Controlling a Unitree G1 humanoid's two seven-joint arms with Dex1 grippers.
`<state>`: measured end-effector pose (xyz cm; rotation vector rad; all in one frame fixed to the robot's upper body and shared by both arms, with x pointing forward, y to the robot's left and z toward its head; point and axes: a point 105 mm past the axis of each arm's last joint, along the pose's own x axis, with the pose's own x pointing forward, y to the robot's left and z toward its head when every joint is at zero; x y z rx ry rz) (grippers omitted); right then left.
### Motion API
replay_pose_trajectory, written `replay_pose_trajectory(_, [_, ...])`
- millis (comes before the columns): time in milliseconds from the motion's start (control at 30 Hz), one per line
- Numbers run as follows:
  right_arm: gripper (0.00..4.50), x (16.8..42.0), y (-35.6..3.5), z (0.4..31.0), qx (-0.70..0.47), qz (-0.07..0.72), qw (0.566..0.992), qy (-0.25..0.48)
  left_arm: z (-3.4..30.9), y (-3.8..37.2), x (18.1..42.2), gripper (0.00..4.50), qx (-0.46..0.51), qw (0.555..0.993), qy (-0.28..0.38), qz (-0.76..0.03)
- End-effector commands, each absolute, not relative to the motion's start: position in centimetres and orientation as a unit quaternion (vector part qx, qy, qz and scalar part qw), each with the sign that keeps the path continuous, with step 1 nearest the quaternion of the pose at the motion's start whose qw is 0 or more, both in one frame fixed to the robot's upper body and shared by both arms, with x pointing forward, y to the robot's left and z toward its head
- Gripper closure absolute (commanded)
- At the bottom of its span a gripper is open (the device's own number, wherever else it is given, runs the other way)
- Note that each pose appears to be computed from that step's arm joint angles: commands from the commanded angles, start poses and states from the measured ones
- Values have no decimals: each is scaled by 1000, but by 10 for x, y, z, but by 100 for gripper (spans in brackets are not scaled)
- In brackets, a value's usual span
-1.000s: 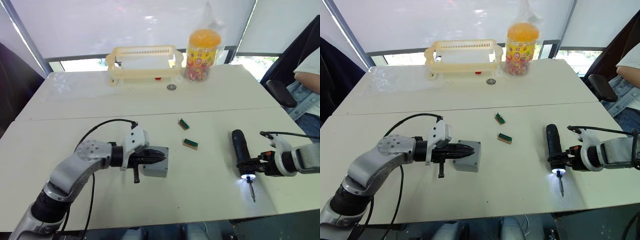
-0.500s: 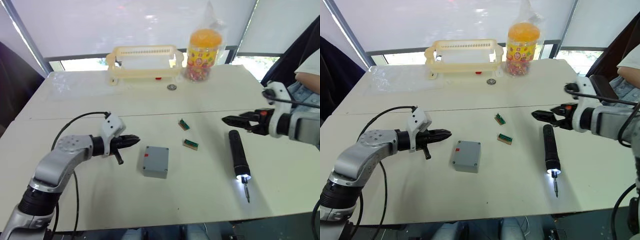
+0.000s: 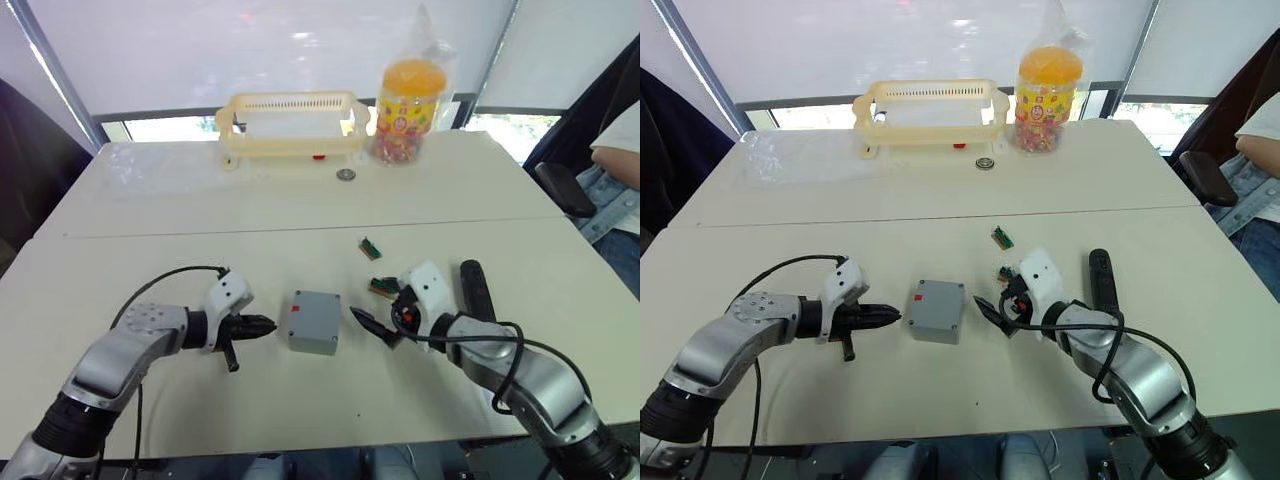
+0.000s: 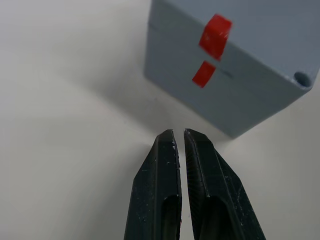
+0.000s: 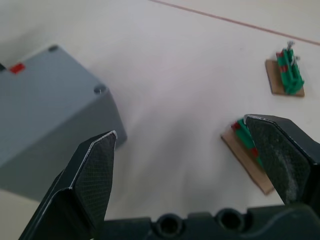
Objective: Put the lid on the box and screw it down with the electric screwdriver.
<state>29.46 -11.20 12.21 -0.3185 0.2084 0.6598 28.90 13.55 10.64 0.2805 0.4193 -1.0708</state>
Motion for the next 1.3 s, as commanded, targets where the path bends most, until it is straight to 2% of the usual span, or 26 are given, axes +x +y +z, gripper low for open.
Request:
replay_pose_trajectory(33, [2, 287, -100, 128, -164, 352, 918, 80, 115, 125, 292, 424, 144, 826, 170, -518])
replay_pose_trajectory(167, [2, 279, -92, 123, -163, 373, 909, 90, 118, 122, 303, 424, 147, 833, 155, -511])
replay_pose_trajectory(433, [2, 261, -77, 119, -151, 414, 891, 108, 115, 105, 314, 424, 163, 807, 138, -551])
replay_pose_trajectory(600, [2, 247, -63, 122, -109, 448, 880, 118, 115, 90, 328, 424, 176, 789, 121, -576])
replay_pose_trajectory(733, [2, 244, -66, 123, -105, 443, 881, 129, 113, 83, 340, 424, 186, 781, 114, -585])
replay_pose_trajectory(867, [2, 241, -81, 132, -112, 439, 882, 128, 117, 96, 347, 424, 194, 790, 113, -571])
replay_pose_trajectory(1000, [2, 236, -100, 155, -92, 467, 871, 121, 125, 128, 347, 424, 195, 816, 119, -532])
replay_pose_trajectory(1033, [2, 237, -103, 160, -87, 469, 871, 119, 126, 133, 346, 424, 194, 820, 122, -524])
replay_pose_trajectory(1167, [2, 273, -127, 179, -84, 417, 901, 88, 132, 151, 323, 424, 175, 835, 139, -502])
replay_pose_trajectory(1300, [2, 304, -136, 166, -132, 377, 913, 87, 130, 151, 297, 424, 148, 842, 158, -494])
